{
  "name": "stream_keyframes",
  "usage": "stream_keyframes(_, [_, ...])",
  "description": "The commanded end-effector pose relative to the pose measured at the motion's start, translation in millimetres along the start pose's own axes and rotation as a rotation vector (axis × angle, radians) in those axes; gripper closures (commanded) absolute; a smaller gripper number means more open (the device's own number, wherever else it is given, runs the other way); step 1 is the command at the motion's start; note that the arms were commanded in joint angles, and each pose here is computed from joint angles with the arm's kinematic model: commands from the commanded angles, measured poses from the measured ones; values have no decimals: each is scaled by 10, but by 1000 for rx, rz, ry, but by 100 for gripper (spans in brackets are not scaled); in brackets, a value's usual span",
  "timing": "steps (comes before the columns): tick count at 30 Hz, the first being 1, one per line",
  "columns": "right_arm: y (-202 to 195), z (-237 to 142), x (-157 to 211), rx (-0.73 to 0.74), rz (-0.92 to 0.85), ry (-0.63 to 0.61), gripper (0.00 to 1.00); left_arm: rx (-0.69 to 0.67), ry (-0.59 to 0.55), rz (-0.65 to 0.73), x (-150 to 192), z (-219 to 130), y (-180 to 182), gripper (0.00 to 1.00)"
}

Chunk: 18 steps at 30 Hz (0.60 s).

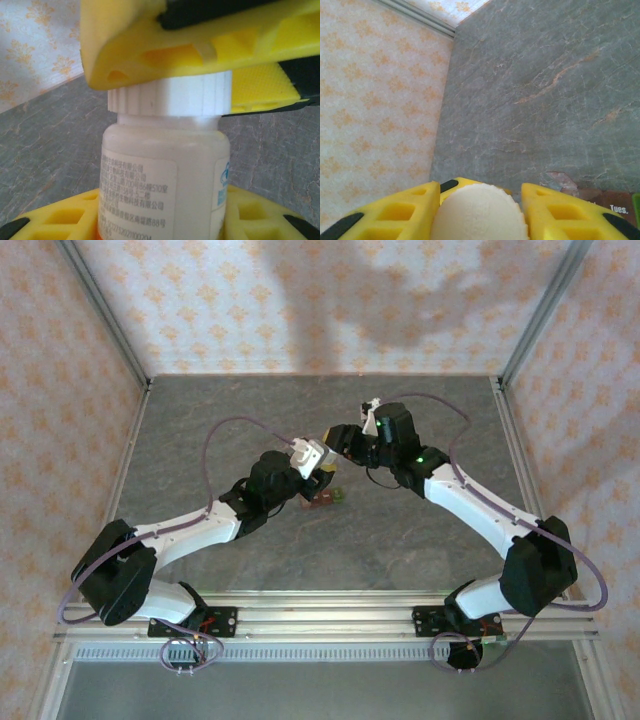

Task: Sort the pills into containers

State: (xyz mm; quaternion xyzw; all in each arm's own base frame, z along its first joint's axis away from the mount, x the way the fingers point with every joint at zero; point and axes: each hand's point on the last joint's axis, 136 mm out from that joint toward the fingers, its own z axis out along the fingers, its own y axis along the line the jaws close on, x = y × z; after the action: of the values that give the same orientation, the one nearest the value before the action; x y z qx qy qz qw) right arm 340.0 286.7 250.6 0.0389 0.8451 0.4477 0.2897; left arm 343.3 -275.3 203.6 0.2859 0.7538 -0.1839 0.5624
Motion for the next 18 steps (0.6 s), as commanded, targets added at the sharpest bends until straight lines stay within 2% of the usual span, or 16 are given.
stream_keyframes(1, [3,-39,98,-11,-49,26,65,7,-87,-20,-291,-8,-18,100])
stream_keyframes(6, [14,-60,101,-34,-161,27,68,34,-87,-43,-304,-39,-47,100])
stream_keyframes(11, [39,-170,47,-129,-325,37,68,159,-83,-94,-342,-126,-178,100])
stream_keyframes(18, [49,-261,77,-214,-375,92,68,290,-66,-148,-305,-215,-343,100])
